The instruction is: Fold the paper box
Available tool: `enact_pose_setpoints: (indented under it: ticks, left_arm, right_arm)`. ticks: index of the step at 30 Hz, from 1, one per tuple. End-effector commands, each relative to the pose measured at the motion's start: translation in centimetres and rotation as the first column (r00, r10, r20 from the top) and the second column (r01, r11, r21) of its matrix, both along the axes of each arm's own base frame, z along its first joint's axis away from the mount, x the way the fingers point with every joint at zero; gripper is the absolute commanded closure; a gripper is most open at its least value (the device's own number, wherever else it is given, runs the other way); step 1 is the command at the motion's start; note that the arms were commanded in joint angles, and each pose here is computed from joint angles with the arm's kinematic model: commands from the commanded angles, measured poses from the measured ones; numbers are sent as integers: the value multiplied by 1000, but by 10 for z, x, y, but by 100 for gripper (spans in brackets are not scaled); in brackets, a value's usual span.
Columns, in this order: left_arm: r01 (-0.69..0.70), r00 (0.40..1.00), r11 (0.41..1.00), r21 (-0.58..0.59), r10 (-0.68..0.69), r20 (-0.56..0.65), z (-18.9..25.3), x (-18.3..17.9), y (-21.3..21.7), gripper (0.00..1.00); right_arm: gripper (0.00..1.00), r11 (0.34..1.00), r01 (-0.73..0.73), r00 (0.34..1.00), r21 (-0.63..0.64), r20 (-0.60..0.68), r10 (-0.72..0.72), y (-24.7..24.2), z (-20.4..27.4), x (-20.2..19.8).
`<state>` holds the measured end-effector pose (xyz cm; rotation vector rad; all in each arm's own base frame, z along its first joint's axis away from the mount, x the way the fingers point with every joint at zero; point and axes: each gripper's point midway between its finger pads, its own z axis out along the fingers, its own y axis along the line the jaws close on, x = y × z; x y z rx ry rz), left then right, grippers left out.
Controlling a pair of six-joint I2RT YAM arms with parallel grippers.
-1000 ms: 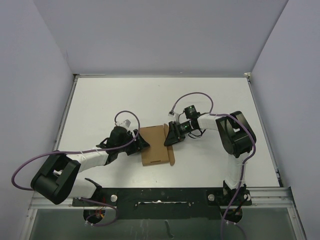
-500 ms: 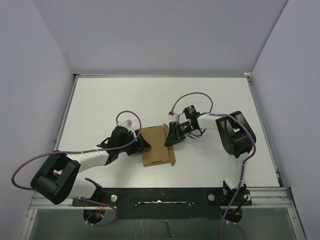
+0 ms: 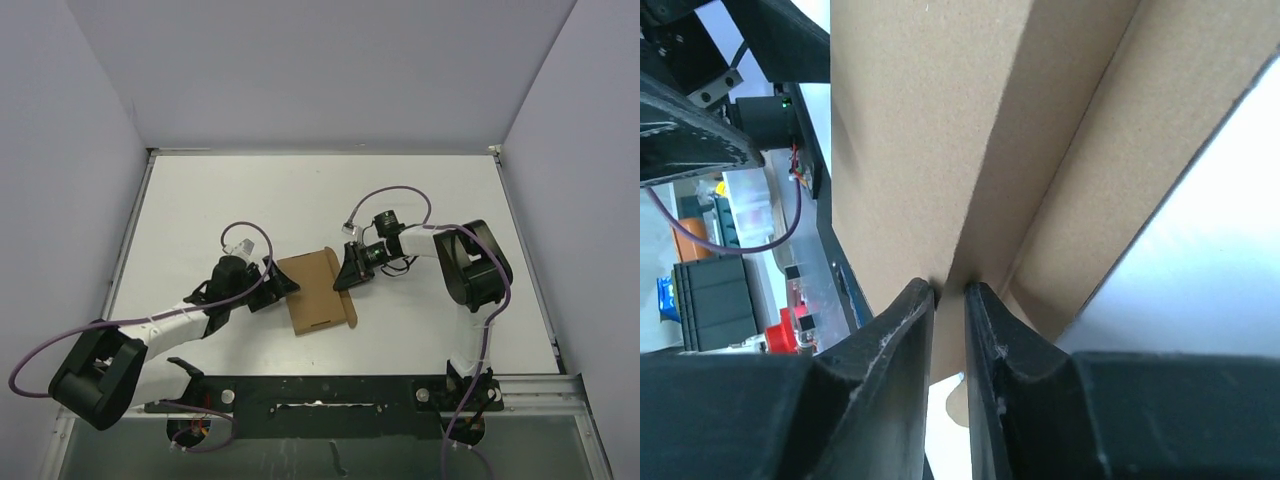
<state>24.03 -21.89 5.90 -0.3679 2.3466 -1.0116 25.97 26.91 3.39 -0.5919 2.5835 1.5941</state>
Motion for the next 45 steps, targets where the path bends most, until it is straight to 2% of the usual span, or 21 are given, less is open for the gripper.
enact_pose_setpoints:
  ticks: [1,18,25,28,33,37,45]
  left_arm:
    - [-17,1000,997,-78,19,25,10,4,-4,17]
    - [-70,997,977,-203,64,-38,-9,7,-15,16]
    - [-90,996,965,-245,82,-42,-11,10,-21,19]
    - [-89,996,964,-249,83,-34,-9,13,-26,24]
    - [-87,996,960,-264,84,-22,-7,16,-30,45]
    - [-85,996,963,-256,81,-24,-11,16,-29,52]
    - [-52,998,958,-282,60,18,-5,18,-30,72]
  right_arm:
    - [85,998,29,999,-56,20,-28,-11,-19,11]
    - [88,997,47,999,-57,-16,-48,-18,-26,13]
    - [88,997,49,998,-57,-23,-51,-19,-27,12]
    - [89,997,49,998,-56,-24,-50,-19,-27,12]
    - [88,998,45,999,-45,-24,-46,-18,-25,12]
    - [85,999,42,999,-26,-22,-42,-16,-20,12]
    - [72,997,13,999,75,38,-16,-9,13,18]
